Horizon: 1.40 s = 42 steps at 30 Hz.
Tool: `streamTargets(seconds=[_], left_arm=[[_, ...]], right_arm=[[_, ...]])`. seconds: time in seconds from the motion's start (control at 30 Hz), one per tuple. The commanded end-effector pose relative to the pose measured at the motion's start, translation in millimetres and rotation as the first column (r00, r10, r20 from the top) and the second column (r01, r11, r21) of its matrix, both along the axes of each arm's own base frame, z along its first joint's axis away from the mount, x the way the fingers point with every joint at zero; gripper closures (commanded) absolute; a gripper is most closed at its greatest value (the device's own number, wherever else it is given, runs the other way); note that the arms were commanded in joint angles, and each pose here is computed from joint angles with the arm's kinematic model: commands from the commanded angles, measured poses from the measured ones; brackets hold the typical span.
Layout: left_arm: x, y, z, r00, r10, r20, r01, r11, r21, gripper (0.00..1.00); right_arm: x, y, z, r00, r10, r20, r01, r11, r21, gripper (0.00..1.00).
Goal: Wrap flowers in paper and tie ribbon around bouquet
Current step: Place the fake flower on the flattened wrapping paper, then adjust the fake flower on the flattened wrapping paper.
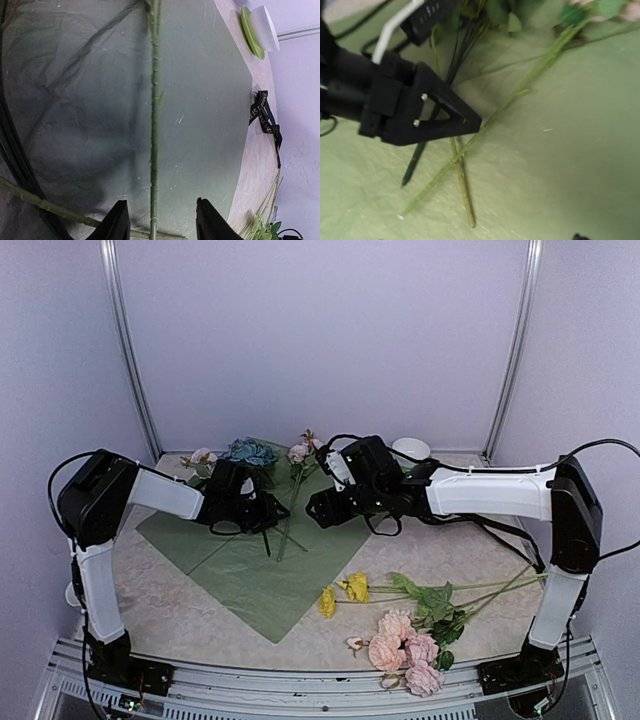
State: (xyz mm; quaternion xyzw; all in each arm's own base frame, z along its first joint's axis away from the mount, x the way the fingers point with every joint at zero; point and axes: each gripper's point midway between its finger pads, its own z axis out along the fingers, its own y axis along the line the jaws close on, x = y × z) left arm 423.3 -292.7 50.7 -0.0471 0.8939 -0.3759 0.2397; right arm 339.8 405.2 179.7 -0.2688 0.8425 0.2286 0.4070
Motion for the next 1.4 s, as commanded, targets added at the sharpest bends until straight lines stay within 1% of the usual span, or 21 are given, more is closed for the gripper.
streamTargets(seconds=[0.0, 0.1, 0.2, 0.23, 0.3, 0.33, 0.4, 0.47, 0.63, 0.7, 0.8, 0.87, 0.93, 1.0, 1.1, 1.13, 1.17, 1.23, 1.3, 1.37], left_arm=[[-3.6, 13.2, 20.3, 0.998, 0.025, 0.049, -0.027, 0.999, 0.028, 0.53], [-12.5, 22.3, 37.1, 0.996, 0.035, 0.079, -0.039, 0.998, 0.045, 0.48], [-21.7, 33.3, 56.8, 0.992, 0.043, 0.119, -0.05, 0.997, 0.061, 0.45], [-21.8, 41.1, 62.7, 0.989, 0.058, 0.137, -0.069, 0.995, 0.078, 0.43], [-15.9, 60.6, 72.2, 0.98, 0.104, 0.171, -0.122, 0.987, 0.1, 0.36], [-10.0, 74.3, 71.3, 0.975, 0.142, 0.17, -0.161, 0.982, 0.101, 0.33], [4.6, 99.5, 62.9, 0.967, 0.214, 0.136, -0.227, 0.97, 0.085, 0.32], [19.5, 116.6, 50.7, 0.958, 0.266, 0.107, -0.276, 0.956, 0.098, 0.32], [48.2, 125.3, 20.1, 0.951, 0.306, 0.048, -0.309, 0.942, 0.133, 0.31], [57.4, 122.7, 9.7, 0.951, 0.307, 0.028, -0.308, 0.942, 0.134, 0.31], [68.5, 118.7, -2.8, 0.951, 0.308, 0.008, -0.307, 0.943, 0.125, 0.31], [74.0, 118.1, -7.8, 0.95, 0.312, 0.004, -0.31, 0.942, 0.127, 0.31], [76.5, 118.3, -11.7, 0.95, 0.313, 0.0, -0.311, 0.942, 0.126, 0.33], [78.6, 117.7, -12.3, 0.949, 0.314, 0.007, -0.313, 0.943, 0.116, 0.35], [84.5, 114.7, -12.7, 0.95, 0.311, 0.022, -0.311, 0.945, 0.098, 0.39], [86.8, 115.2, -16.0, 0.95, 0.313, 0.018, -0.313, 0.944, 0.104, 0.41], [87.9, 115.8, -23.5, 0.949, 0.315, 0.004, -0.313, 0.943, 0.116, 0.45], [89.1, 117.3, -32.0, 0.949, 0.316, -0.013, -0.312, 0.942, 0.126, 0.53], [88.1, 119.5, -37.0, 0.948, 0.318, -0.02, -0.313, 0.941, 0.132, 0.65], [86.6, 121.8, -40.1, 0.948, 0.318, -0.023, -0.312, 0.94, 0.137, 0.77]], right_arm=[[3.4, 9.5, -32.1, 0.997, 0.039, -0.067, -0.046, 0.993, -0.107, 0.24], [15.7, 19.8, -47.0, 0.996, 0.045, -0.073, -0.057, 0.985, -0.165, 0.26], [31.8, 26.7, -60.9, 0.997, 0.026, -0.07, -0.042, 0.97, -0.237, 0.33], [37.5, 28.4, -65.7, 0.997, 0.016, -0.07, -0.034, 0.965, -0.258, 0.34], [46.6, 34.7, -75.1, 0.996, 0.011, -0.084, -0.035, 0.959, -0.281, 0.33], [52.2, 38.1, -78.6, 0.995, 0.007, -0.095, -0.034, 0.959, -0.282, 0.31], [66.9, 44.4, -81.8, 0.996, -0.015, -0.093, -0.012, 0.96, -0.281, 0.29], [83.3, 49.4, -82.9, 0.997, -0.039, -0.07, 0.018, 0.959, -0.281, 0.28], [116.8, 50.5, -95.3, 0.994, -0.085, -0.073, 0.065, 0.968, -0.244, 0.27], [119.6, 56.6, -102.2, 0.996, -0.049, -0.081, 0.031, 0.975, -0.221, 0.29], [103.5, 80.8, -110.7, 0.985, 0.122, -0.121, -0.141, 0.977, -0.16, 0.3], [92.1, 86.7, -120.5, 0.968, 0.185, -0.167, -0.21, 0.967, -0.142, 0.31], [84.2, 87.4, -128.3, 0.956, 0.207, -0.208, -0.238, 0.962, -0.135, 0.34], [78.0, 86.7, -126.2, 0.944, 0.238, -0.227, -0.27, 0.955, -0.122, 0.34], [58.7, 94.8, -121.0, 0.899, 0.346, -0.269, -0.373, 0.927, -0.052, 0.33], [54.1, 97.1, -120.3, 0.885, 0.359, -0.296, -0.385, 0.923, -0.03, 0.33], [53.3, 100.0, -115.6, 0.878, 0.36, -0.315, -0.382, 0.924, -0.008, 0.34], [45.1, 97.6, -126.2, 0.856, 0.33, -0.399, -0.357, 0.934, 0.006, 0.37], [40.5, 92.0, -131.7, 0.845, 0.281, -0.455, -0.313, 0.95, 0.006, 0.37], [33.7, 91.4, -126.9, 0.834, 0.299, -0.463, -0.321, 0.947, 0.033, 0.37]])
